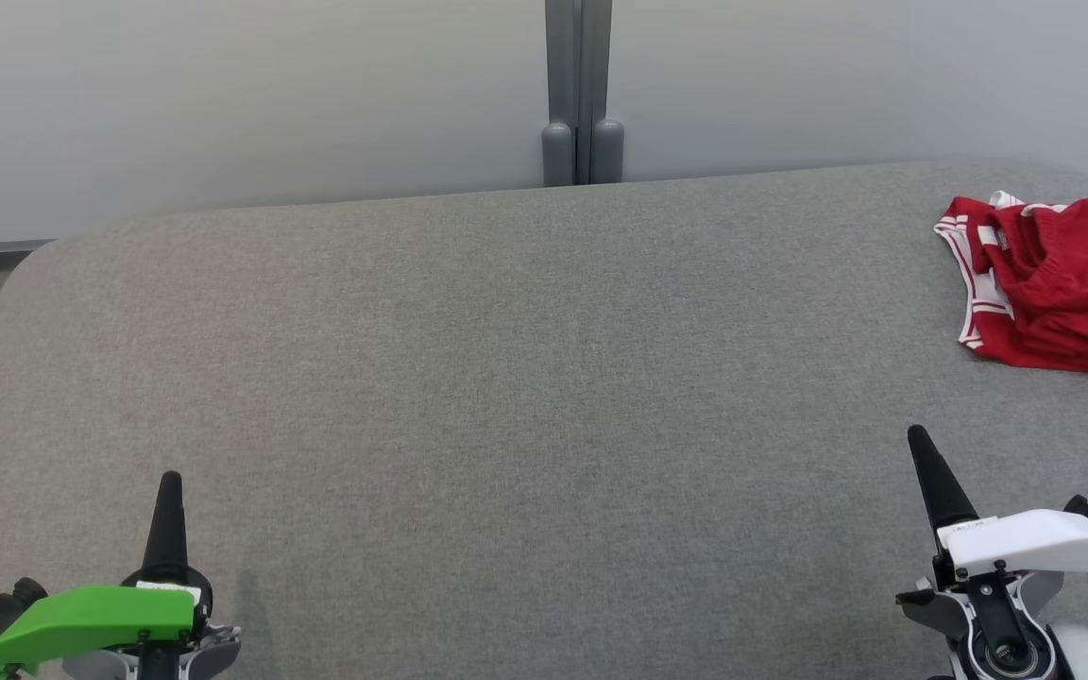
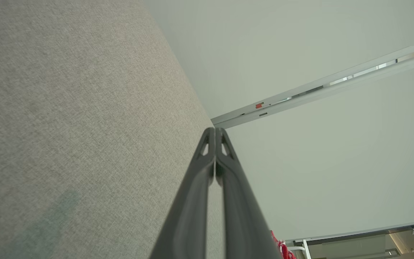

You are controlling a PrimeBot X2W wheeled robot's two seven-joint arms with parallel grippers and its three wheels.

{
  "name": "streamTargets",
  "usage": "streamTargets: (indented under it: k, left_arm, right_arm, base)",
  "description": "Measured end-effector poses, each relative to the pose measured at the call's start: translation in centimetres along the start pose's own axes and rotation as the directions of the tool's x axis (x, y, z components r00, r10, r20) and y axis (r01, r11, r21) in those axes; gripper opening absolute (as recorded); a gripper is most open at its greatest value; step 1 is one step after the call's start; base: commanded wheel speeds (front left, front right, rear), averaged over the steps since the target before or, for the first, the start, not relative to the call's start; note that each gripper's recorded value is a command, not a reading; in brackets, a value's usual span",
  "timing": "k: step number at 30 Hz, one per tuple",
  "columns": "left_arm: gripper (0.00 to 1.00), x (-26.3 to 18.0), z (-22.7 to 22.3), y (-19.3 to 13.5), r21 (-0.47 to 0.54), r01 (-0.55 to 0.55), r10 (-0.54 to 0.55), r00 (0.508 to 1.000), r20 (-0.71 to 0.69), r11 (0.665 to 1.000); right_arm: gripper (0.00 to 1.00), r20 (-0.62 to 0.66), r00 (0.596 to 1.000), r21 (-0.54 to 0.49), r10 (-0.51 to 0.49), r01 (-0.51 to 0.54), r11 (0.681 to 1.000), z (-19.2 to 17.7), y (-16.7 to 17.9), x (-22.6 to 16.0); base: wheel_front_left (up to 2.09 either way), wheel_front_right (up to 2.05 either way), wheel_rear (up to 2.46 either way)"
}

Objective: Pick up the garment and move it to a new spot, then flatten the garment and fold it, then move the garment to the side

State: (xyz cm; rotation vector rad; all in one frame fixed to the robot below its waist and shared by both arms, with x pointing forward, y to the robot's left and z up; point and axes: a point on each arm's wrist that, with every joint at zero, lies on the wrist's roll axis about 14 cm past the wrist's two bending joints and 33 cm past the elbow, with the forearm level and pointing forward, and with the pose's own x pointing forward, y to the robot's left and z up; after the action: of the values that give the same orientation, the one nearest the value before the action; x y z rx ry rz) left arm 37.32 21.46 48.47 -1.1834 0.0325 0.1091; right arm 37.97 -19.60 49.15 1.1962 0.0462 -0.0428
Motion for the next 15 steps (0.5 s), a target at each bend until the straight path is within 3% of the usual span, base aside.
streamTargets:
  k: [15]
  left_arm:
    - [0.00, 0.42, -0.23, -0.78, -0.137, 0.025, -0.027, 1.000, -0.013, 0.990]
  right_arm:
    - [0.00, 0.001, 1.000, 0.130, 0.014, -0.014, 0.991, 0.25, 0.37, 0.30]
  base:
    - [0.00, 0.00, 0.00]
